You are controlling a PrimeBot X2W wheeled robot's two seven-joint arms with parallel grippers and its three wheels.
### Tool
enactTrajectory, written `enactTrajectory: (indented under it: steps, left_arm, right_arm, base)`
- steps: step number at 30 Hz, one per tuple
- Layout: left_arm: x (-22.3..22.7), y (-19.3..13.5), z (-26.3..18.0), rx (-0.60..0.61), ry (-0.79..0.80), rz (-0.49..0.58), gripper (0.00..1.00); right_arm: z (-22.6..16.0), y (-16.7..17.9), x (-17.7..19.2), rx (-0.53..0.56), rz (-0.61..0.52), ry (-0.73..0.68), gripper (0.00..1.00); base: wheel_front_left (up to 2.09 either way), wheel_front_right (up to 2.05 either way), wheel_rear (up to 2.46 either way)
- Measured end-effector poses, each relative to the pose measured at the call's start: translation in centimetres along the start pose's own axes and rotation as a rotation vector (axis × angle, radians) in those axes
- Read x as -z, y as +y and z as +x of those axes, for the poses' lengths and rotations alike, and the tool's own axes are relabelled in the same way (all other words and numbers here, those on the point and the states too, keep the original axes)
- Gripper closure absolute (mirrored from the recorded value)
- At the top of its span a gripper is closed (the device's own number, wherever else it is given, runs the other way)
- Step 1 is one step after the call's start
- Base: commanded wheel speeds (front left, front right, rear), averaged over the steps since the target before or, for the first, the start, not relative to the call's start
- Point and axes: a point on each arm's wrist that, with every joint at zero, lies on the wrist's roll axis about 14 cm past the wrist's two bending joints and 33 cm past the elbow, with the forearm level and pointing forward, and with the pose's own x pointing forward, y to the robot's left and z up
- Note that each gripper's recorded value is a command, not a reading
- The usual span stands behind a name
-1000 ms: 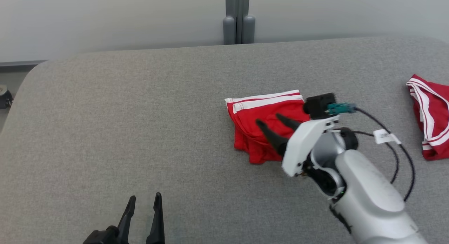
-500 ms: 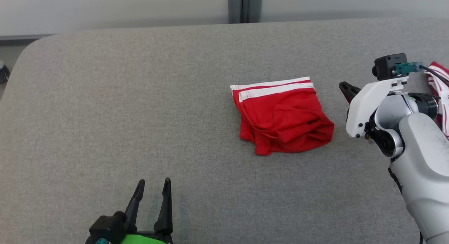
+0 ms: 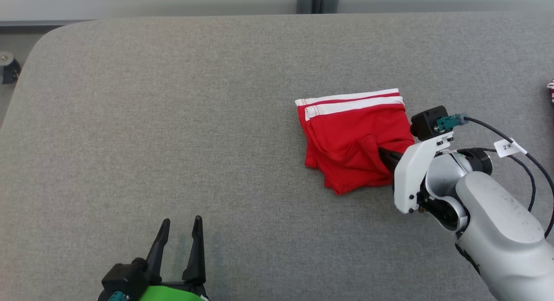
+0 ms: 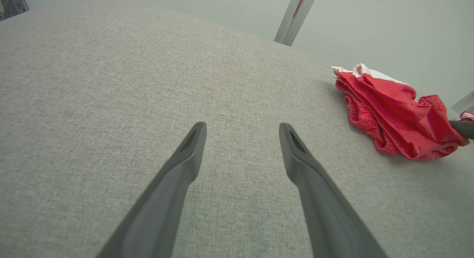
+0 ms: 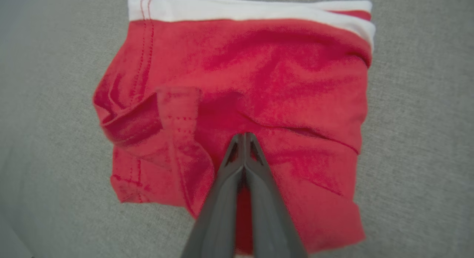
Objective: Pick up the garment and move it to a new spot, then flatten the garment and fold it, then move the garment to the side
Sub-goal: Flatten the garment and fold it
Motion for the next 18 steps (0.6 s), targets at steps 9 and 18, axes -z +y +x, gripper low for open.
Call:
enactTrajectory:
  steps: [9, 18]
  left_arm:
    - [0.0, -1.6, 0.4, 0.053, 0.000, -0.002, 0.00]
    - [-0.1, -1.1, 0.1, 0.032, -0.003, 0.000, 0.00]
  right_arm:
    - [-1.4, 2.7, 1.4, -0.075, -0.005, 0.013, 1.00]
    - [-0.4, 6.4, 3.5, -0.150, 0.003, 0.038, 1.00]
  base:
    - [0.00, 0.00, 0.00]
    - [0.00, 0.00, 0.00]
